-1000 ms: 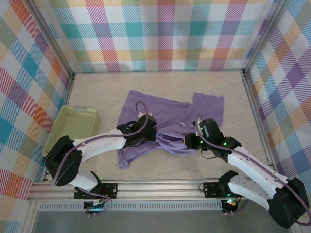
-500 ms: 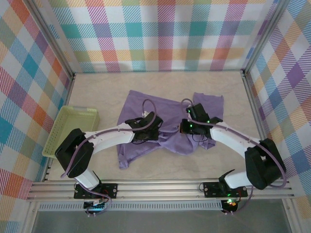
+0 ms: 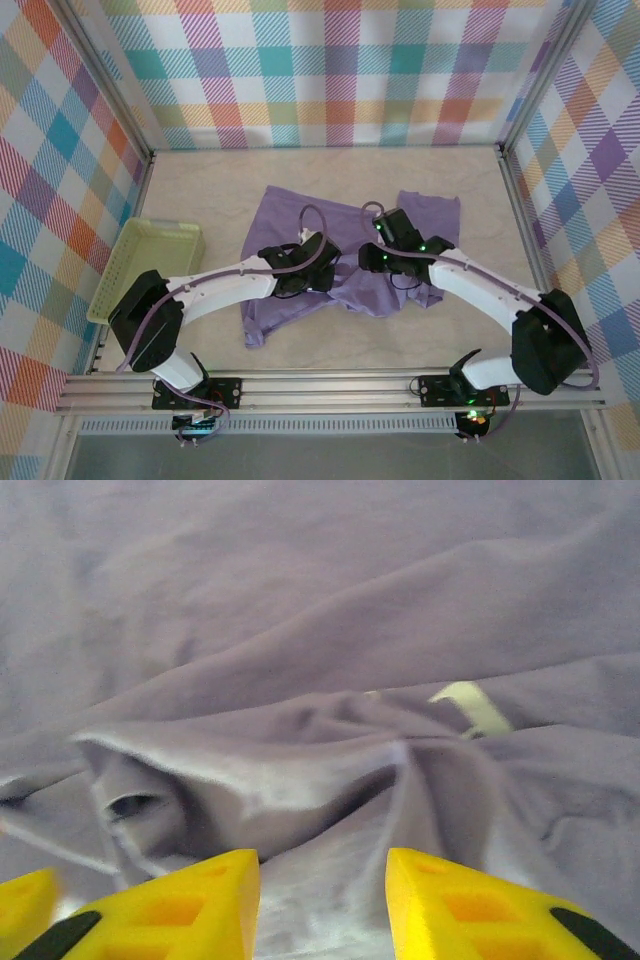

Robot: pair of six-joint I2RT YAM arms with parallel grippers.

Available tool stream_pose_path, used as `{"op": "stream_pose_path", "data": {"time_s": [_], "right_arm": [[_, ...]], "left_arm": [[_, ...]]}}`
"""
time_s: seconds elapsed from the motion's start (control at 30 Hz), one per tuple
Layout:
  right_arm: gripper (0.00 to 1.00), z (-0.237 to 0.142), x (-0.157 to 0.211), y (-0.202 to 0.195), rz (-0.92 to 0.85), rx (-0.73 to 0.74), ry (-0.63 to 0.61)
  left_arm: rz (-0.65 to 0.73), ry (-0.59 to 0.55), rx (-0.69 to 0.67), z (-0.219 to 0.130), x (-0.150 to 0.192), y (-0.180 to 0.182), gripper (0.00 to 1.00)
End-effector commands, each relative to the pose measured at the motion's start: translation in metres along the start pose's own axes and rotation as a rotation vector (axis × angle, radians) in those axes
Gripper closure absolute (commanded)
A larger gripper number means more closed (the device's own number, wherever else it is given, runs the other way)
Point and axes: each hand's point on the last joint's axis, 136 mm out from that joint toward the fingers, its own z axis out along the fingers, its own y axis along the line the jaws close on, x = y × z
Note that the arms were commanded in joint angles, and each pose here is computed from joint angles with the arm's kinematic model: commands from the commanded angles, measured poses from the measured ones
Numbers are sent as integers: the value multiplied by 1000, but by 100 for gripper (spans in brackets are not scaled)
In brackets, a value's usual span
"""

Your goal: Fold the inside-out t-shirt

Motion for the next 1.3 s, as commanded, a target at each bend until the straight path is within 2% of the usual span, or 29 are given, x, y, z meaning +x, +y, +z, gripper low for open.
{"op": "stream_pose_path", "data": {"time_s": [0.0, 0.2, 0.4, 0.53, 0.63, 0.77, 0.9, 1.1, 1.2, 1.27], "right_arm": [[62, -2, 14, 5, 9, -14, 29], [62, 7, 24, -1, 28, -6, 33], [62, 14, 31, -11, 39, 29, 37], [62, 18, 32, -6, 32, 3, 47], [63, 21, 33, 0, 27, -28, 57], [63, 25, 37, -7, 41, 6, 71], [63, 30, 48, -17, 63, 39, 98], [65, 22, 72, -35, 118, 97, 144], [64, 5, 76, -28, 116, 60, 128], [63, -13, 73, -10, 66, 12, 93]], "left_arm": [[-92, 16, 69, 10, -11, -13, 46], [-121, 15, 80, 25, -25, -25, 45], [-122, 79, 62, 49, -12, -28, 54], [-118, 78, 12, 53, -9, -18, 69], [-107, 64, -5, 49, -10, -14, 85], [-78, 50, 0, 37, -4, -16, 99], [-42, 29, 39, 20, 12, -28, 100], [-66, -50, 124, -8, 33, -37, 100], [-74, -101, 168, -18, 40, -44, 100], [-66, -104, 195, -18, 50, -49, 100]]}}
